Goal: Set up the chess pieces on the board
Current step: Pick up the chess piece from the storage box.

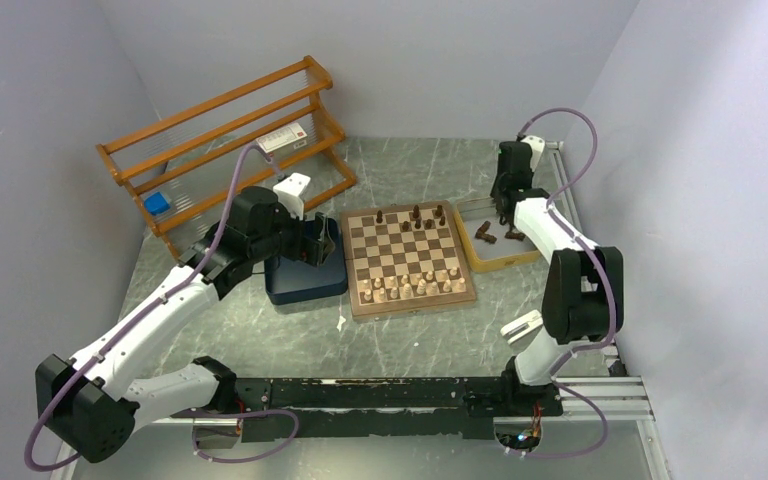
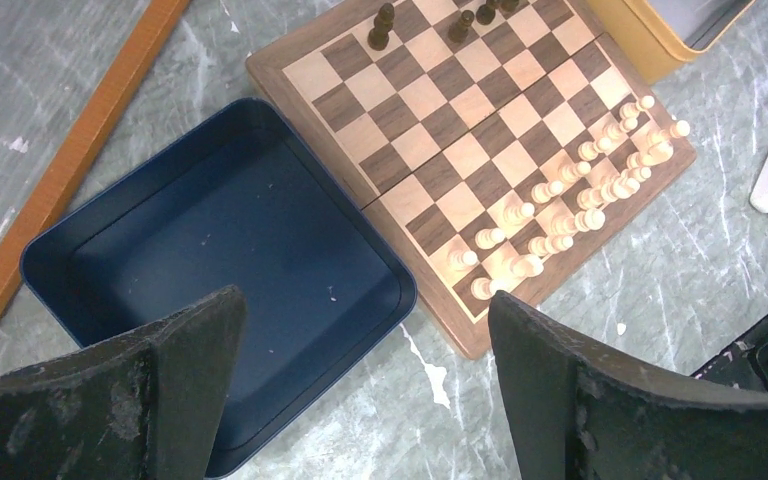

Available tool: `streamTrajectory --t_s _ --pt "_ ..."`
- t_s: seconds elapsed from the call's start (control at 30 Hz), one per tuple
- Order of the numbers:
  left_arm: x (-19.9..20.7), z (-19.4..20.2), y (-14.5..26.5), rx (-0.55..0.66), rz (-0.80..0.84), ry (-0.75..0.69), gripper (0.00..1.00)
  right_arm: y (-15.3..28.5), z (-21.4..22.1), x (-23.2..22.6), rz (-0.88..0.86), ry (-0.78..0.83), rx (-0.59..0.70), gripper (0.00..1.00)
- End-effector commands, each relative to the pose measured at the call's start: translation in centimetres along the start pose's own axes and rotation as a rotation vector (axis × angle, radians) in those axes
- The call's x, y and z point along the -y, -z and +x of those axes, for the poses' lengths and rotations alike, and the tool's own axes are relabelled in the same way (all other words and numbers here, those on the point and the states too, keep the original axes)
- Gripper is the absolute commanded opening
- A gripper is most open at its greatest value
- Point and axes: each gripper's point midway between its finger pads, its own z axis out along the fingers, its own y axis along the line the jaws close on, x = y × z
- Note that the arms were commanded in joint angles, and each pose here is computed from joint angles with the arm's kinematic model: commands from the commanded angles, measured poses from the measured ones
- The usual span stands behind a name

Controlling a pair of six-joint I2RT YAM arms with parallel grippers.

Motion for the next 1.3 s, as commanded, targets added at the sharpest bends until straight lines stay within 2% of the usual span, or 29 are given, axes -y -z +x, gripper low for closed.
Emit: streamTrajectory --t_s 0.0,0.17,0.47,0.8,1.27 --pt "-0.3 0.2 0.0 -0.003 -0.018 -0.030 0.95 -2.7 1.3 1.8 0.040 0.002 -0.007 0.28" --pt "0.5 -0.4 0.5 0.021 0.025 -0.042 0.95 -4.7 2.7 3.0 0.042 -0.005 -0.033 0.28" --pt "-0.1 -0.5 0.7 0.032 -0.008 -0.044 0.95 -7.0 3.8 2.3 0.028 0.044 -0.041 0.29" --pt "0.0 -0.4 0.6 0.028 -0.005 -0.043 0.95 -8.4 4.5 3.9 0.061 0.050 -0.061 0.28" --pt "0.0 -0.5 0.5 0.027 -0.003 -0.043 0.95 -9.8 5.7 3.3 0.028 0.071 -0.098 0.28"
